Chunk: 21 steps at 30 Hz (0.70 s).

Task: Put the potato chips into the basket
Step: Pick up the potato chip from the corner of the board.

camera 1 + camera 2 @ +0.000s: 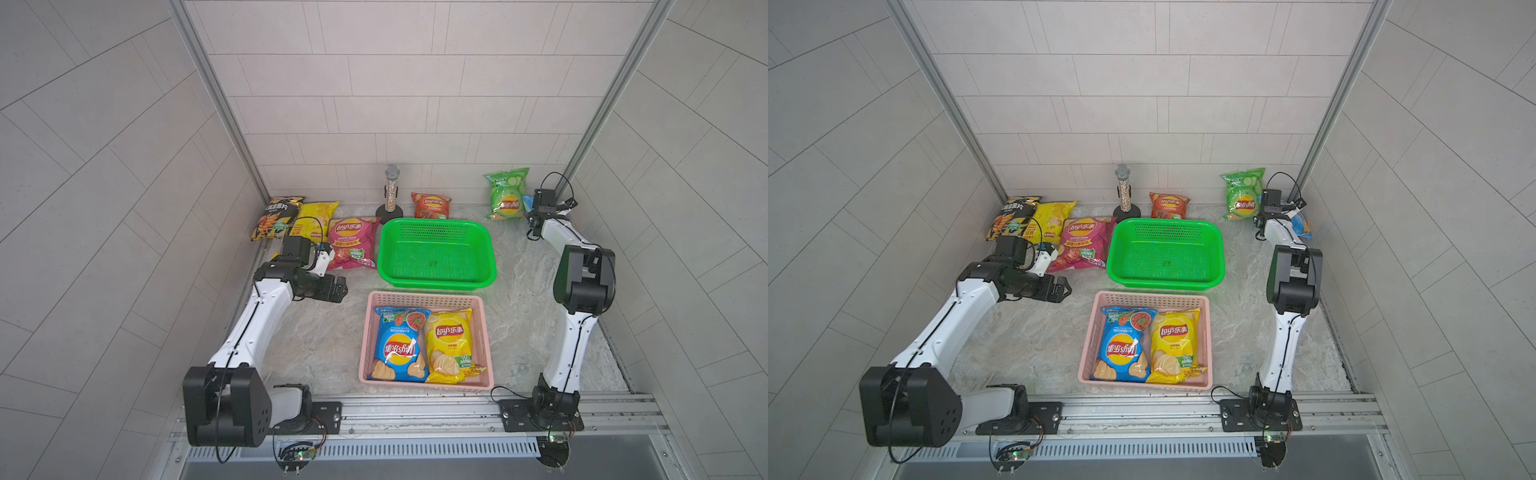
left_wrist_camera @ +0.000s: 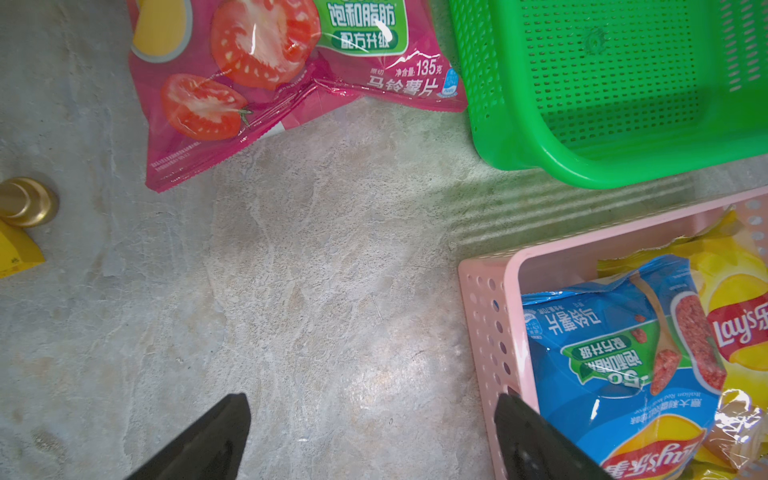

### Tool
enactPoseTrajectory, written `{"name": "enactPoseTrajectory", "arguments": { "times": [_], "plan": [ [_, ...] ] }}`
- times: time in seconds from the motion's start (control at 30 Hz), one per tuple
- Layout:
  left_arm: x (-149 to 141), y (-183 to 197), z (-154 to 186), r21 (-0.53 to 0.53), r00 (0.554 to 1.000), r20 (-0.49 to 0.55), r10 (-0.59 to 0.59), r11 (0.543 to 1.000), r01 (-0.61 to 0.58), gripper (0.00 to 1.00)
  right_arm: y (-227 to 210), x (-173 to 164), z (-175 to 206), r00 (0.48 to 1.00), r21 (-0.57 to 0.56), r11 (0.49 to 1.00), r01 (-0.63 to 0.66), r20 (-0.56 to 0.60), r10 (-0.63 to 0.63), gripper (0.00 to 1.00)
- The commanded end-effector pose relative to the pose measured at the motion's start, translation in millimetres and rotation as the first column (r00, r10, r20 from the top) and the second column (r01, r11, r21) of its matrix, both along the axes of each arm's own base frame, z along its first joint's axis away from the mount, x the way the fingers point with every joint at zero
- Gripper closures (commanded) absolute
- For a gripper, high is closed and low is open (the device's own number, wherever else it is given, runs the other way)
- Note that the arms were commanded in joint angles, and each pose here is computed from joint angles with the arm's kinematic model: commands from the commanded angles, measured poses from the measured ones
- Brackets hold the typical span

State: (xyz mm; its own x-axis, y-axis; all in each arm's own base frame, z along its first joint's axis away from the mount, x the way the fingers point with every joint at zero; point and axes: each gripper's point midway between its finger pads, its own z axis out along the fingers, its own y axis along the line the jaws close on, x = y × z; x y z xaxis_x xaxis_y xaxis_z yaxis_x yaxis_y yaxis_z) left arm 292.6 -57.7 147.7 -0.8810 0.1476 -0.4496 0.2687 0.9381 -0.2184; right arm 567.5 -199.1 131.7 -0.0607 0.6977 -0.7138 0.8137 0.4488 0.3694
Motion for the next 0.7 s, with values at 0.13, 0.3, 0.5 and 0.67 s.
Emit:
{"name": "enactPoseTrajectory", "arguments": {
  "times": [0.13, 0.3, 0.5, 0.67],
  "plan": [
    [-2.7, 3.2, -3.3, 0.014, 1.000, -0.014, -0.001, 1.000, 0.001, 0.01, -3.8, 9.7, 4.8, 1.000, -0.016, 1.000, 0.015, -0.004, -0.015, 0.37],
    [-2.6, 2.9, -2.1, 0.014, 1.000, -0.009, -0.002, 1.000, 0.002, 0.01, 2.1, 5.2, -4.8, 1.000, 0.021, 0.999, 0.031, 0.002, -0.031, 0.40],
    [-2.7, 3.1, -1.1, 0.014, 1.000, -0.005, -0.002, 1.000, 0.002, 0.01, 6.3, 4.8, -18.4, 1.000, 0.034, 0.999, 0.027, 0.005, -0.027, 0.61],
    [-2.7, 4.0, -1.1, 0.019, 1.000, -0.005, 0.001, 1.000, -0.001, 0.01, 8.5, 3.3, -5.6, 1.000, 0.015, 1.000, 0.004, 0.012, -0.004, 1.00]
  ]
}}
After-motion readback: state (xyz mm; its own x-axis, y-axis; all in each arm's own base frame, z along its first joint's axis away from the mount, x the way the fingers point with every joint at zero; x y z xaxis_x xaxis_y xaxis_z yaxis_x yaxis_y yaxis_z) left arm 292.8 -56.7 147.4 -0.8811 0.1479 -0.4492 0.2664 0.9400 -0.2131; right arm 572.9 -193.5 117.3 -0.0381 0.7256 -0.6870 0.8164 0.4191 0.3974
